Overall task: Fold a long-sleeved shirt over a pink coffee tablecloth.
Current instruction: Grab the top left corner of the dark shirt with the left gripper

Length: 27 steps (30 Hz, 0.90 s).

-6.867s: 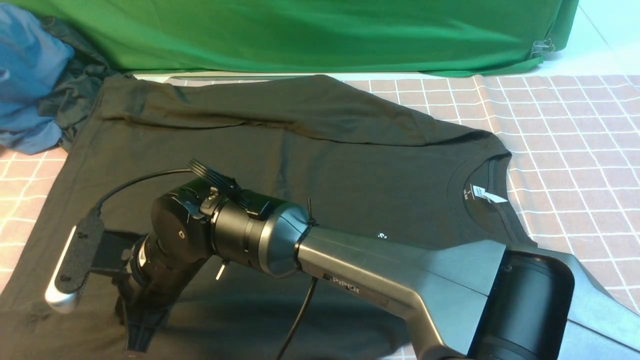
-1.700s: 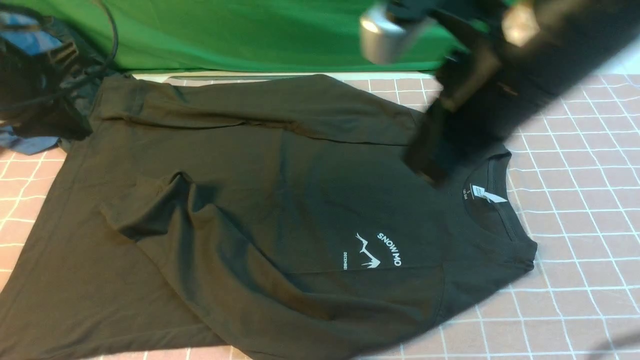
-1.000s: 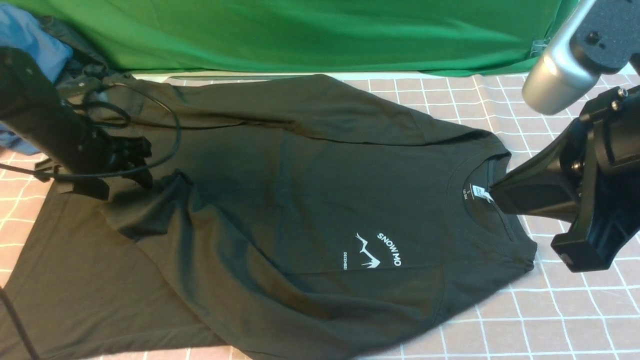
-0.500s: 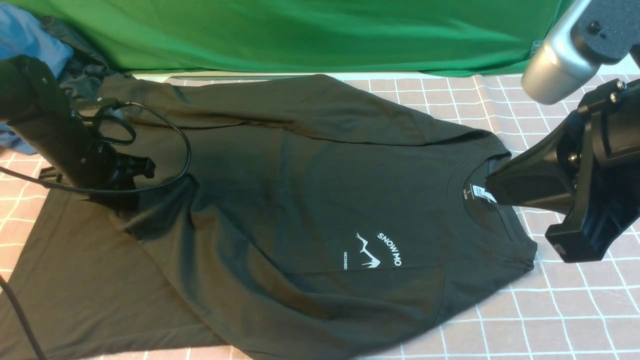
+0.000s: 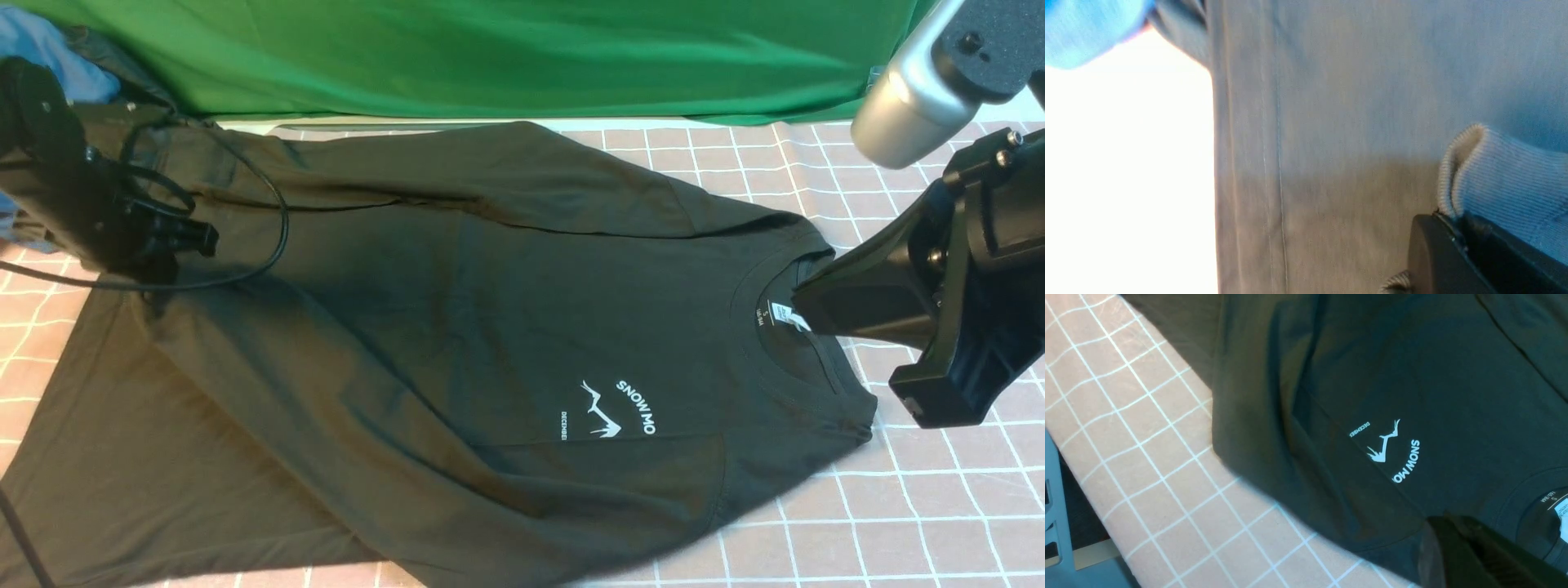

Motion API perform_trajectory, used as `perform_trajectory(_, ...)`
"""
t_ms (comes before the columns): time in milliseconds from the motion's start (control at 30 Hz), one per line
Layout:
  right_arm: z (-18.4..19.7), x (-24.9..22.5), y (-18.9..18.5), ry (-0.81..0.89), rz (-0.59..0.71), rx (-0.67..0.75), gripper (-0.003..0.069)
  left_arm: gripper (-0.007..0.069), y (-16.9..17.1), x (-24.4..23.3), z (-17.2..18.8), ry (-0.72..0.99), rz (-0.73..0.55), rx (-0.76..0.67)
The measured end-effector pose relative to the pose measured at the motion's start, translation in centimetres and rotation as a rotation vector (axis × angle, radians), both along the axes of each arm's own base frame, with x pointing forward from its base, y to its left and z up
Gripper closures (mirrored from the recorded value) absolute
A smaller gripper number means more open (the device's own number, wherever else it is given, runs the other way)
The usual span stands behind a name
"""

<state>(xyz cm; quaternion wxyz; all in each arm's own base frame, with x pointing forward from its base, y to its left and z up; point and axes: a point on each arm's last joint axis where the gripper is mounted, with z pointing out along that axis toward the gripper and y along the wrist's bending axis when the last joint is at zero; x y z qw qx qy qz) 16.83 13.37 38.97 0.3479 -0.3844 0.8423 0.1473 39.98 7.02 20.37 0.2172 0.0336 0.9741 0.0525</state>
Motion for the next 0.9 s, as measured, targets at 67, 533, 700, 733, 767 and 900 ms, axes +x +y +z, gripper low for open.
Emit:
perform_trajectory(67, 0.0, 0.0, 0.0, 0.0, 0.0, 0.0, 0.062, 0.0577, 0.1, 0.2, 0.1, -0.021, -0.004, 0.013)
perform_trajectory(533, 0.0, -0.1, 0.1, 0.012, 0.002, 0.017, 0.062, 0.0431, 0.4, 0.5, 0.4, -0.069, 0.047, 0.026)
perform_trajectory(700, 0.1, -0.1, 0.1, 0.01, 0.001, 0.02, 0.062, 0.0244, 0.9, 1.5, 2.3, -0.159, 0.261, -0.038)
perform_trajectory(733, 0.1, -0.1, 0.1, 0.011, 0.001, 0.021, 0.062, 0.0221, 1.0, 1.9, 3.1, -0.192, 0.309, -0.062)
perform_trajectory(767, 0.1, -0.1, 0.1, 0.011, 0.001, 0.021, 0.062, 0.0209, 1.1, 2.2, 3.7, -0.217, 0.335, -0.079)
perform_trajectory(900, 0.1, 0.0, 0.2, 0.006, 0.0, 0.025, 0.062, 0.0199, 1.0, 4.1, 6.8, -0.317, 0.451, -0.211)
